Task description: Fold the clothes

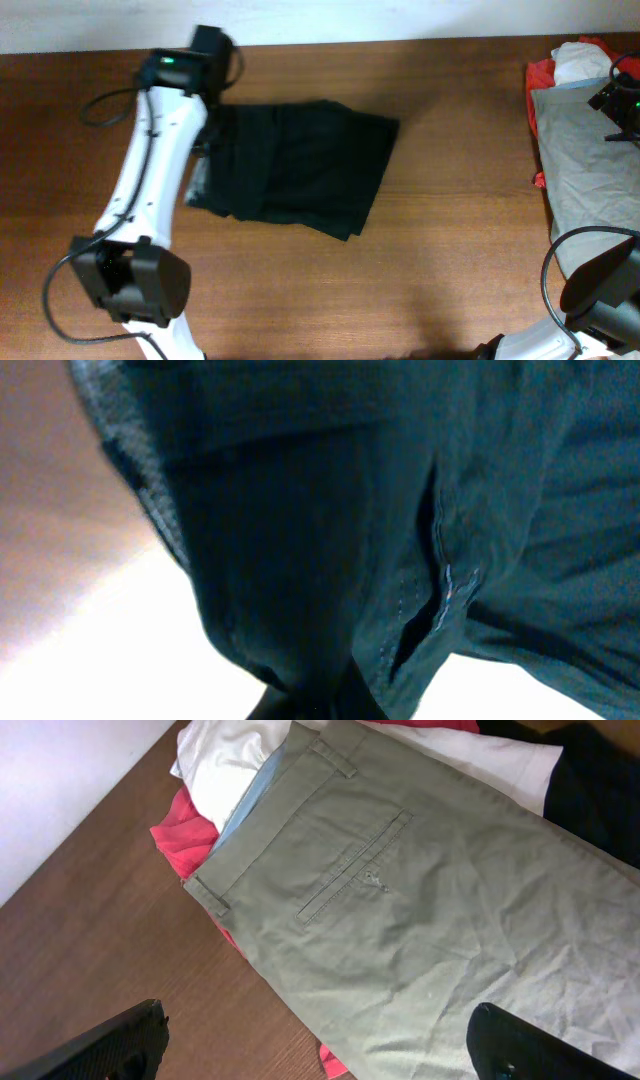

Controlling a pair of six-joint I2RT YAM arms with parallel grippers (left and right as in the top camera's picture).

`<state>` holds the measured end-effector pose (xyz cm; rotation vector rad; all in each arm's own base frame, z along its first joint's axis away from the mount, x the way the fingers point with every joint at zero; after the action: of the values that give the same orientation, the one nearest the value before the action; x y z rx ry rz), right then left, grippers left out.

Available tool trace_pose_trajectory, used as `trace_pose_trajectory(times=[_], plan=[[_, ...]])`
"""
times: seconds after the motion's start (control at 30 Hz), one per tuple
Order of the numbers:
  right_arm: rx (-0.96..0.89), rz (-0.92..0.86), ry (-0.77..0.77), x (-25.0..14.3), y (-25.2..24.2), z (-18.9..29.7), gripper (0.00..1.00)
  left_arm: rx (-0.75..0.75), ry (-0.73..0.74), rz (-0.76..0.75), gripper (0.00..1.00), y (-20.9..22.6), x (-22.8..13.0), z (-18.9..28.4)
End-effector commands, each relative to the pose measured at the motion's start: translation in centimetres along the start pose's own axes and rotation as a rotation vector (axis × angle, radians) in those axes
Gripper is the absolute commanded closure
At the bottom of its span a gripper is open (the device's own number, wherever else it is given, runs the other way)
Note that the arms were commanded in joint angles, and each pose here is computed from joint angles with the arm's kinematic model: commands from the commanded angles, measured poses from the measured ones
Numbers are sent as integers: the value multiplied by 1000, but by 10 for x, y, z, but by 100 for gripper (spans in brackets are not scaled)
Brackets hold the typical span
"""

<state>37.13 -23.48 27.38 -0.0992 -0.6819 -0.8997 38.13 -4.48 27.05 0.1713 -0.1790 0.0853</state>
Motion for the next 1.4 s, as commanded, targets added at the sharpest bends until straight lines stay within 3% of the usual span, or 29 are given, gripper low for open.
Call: trace_pose_trajectory(times=[0.0,0.4,0.57,0.93,1.37], plan=[[-9,-8,-9,2,-1,1,1,21,-93,109,100,44,-15,47],[-9,-8,-10,2,-1,2,1,77,-121,246,100,92,-68,101],[-9,-8,-10,2,-1,2,1,68,-138,248,100,89,-55,93],[-9,-8,-9,2,-1,1,1,24,-130,101,100,10,14,17],[-9,-8,-10,2,-1,2,1,-87,-129,-73,100,-100,37,-52]])
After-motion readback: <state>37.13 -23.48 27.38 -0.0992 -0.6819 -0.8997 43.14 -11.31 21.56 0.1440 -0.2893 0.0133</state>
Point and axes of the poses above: each gripper's point midway between its finger pads, its own z axis back along the fingers, its own y axis along the line the jaws close on, x = y × z, the point moved 8 cm from there along z, back along the fingers, and after that the axes turned 3 degrees about -z, right-handed, at the moved point
